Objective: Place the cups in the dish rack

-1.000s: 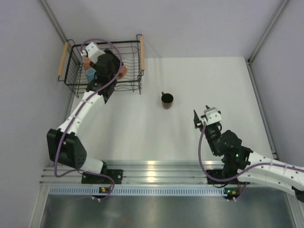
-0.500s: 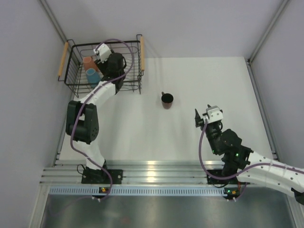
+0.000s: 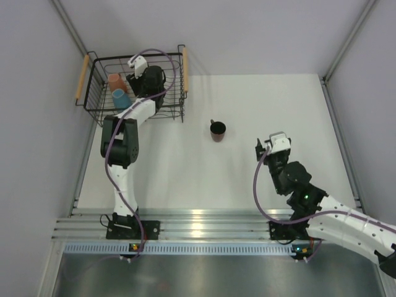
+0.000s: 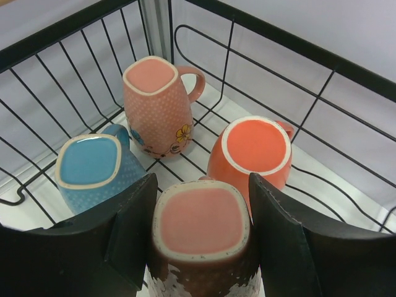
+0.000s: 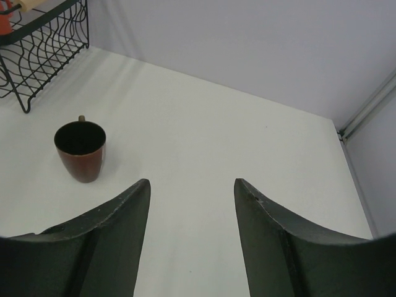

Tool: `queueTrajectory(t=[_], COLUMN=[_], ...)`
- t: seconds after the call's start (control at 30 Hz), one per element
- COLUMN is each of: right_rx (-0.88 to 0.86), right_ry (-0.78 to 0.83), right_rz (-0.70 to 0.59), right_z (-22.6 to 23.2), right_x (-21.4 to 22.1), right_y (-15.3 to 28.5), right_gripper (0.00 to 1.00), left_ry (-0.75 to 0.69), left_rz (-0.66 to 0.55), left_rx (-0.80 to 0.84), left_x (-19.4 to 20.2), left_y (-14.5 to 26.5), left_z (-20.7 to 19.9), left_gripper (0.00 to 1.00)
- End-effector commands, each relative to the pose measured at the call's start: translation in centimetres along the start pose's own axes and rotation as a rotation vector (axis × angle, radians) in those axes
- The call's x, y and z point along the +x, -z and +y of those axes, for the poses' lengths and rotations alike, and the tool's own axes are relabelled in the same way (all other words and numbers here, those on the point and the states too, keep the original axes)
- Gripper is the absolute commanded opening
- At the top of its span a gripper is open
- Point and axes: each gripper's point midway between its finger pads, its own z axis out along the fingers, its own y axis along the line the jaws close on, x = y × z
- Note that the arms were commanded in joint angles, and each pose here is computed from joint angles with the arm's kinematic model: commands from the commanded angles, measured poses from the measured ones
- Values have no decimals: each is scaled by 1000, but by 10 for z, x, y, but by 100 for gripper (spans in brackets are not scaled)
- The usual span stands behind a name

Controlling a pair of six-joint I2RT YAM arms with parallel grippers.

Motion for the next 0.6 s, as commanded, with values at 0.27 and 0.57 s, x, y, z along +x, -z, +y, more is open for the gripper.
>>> queueTrajectory(t=[0.27,0.57], right_rx=[-1,-9], right_ry=[-73,-93], right_rz=[3,-3], right_z=[-6,-8], right_x=[4,4], right_y=[-15,-15], right_gripper=[58,58], left_ry=[20,-52], left_rz=[-108,-67], left_rx=[-135,-169], left_x=[-28,1], left_y=[-25,-34], left_z=[9,13], left_gripper=[0,0])
